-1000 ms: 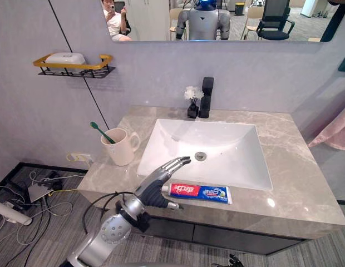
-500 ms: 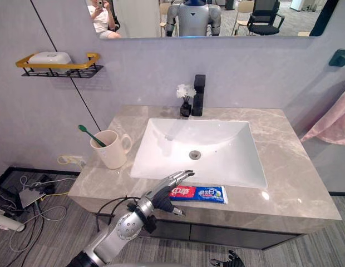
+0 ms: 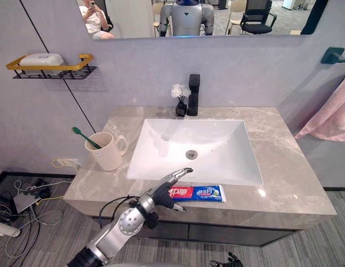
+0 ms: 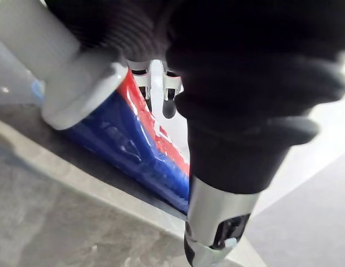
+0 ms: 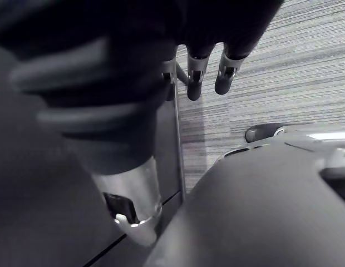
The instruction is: Organize washtable
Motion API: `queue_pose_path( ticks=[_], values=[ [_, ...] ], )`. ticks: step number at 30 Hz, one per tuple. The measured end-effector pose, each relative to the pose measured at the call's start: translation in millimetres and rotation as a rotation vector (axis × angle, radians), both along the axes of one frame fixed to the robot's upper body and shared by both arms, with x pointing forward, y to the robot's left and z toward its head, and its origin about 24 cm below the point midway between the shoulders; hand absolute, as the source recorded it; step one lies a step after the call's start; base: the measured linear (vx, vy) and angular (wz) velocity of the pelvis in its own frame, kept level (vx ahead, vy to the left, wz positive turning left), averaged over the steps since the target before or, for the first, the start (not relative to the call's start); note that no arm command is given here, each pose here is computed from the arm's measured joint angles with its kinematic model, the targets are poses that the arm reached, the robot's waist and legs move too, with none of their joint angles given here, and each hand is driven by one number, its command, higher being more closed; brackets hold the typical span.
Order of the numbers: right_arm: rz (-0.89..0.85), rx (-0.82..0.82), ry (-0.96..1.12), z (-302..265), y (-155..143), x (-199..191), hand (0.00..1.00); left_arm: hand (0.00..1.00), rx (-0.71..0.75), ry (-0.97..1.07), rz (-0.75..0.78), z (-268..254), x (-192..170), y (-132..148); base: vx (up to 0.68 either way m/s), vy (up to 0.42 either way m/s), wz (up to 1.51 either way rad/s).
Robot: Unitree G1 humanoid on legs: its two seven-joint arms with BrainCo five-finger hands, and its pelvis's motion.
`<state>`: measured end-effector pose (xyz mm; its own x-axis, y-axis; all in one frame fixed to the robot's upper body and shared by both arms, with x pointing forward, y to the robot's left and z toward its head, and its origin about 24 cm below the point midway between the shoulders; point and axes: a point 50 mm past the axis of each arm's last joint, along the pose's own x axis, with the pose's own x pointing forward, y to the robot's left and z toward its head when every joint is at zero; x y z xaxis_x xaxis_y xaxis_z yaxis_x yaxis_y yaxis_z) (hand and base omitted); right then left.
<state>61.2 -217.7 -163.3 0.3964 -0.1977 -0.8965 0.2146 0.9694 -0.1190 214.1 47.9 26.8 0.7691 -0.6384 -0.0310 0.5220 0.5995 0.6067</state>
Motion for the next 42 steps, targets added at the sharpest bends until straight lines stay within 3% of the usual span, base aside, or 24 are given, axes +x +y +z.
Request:
queue_pose_path(
  ticks=[19,42],
  values=[
    [-0.004,0.004,0.008,0,0,-1,0.0,0.0,0.043,-0.076,0.109,7,15,17,0.0,0.0,0.0],
    [-0.068,0.019,-0.004,0,-2,-2,0.0,0.0,0.181,-0.159,0.075,3,15,14,-0.02,-0.003,-0.03]
  ],
)
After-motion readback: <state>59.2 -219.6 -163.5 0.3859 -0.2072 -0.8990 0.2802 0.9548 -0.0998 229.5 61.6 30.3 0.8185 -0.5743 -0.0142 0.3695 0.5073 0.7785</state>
